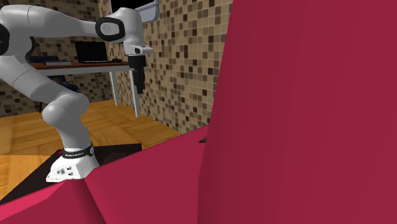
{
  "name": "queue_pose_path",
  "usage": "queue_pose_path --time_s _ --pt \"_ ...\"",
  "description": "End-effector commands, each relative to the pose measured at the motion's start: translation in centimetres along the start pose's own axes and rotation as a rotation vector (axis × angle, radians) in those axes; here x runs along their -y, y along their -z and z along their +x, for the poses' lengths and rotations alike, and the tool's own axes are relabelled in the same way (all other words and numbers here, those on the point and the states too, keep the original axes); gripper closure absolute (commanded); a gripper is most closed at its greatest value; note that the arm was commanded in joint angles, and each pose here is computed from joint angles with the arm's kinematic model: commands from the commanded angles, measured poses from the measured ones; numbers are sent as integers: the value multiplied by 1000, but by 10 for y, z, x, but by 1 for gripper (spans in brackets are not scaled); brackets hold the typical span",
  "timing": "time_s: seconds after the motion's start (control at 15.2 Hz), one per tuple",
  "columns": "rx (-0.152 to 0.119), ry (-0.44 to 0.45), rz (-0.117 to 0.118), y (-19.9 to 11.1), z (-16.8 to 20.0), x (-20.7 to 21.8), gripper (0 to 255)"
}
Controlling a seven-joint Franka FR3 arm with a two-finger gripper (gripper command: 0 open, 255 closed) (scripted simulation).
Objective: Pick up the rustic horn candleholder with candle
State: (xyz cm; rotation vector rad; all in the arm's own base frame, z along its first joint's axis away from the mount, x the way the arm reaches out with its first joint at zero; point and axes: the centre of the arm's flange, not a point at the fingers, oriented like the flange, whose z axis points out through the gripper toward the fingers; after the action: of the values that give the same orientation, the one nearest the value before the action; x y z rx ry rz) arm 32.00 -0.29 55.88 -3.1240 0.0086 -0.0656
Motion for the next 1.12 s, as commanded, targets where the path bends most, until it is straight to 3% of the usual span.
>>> queue_pose_path --time_s 0.0,1.06 --pt "0 0 0 0 0 0 0" --pt "-245 -367 68 -71 133 -106 0"
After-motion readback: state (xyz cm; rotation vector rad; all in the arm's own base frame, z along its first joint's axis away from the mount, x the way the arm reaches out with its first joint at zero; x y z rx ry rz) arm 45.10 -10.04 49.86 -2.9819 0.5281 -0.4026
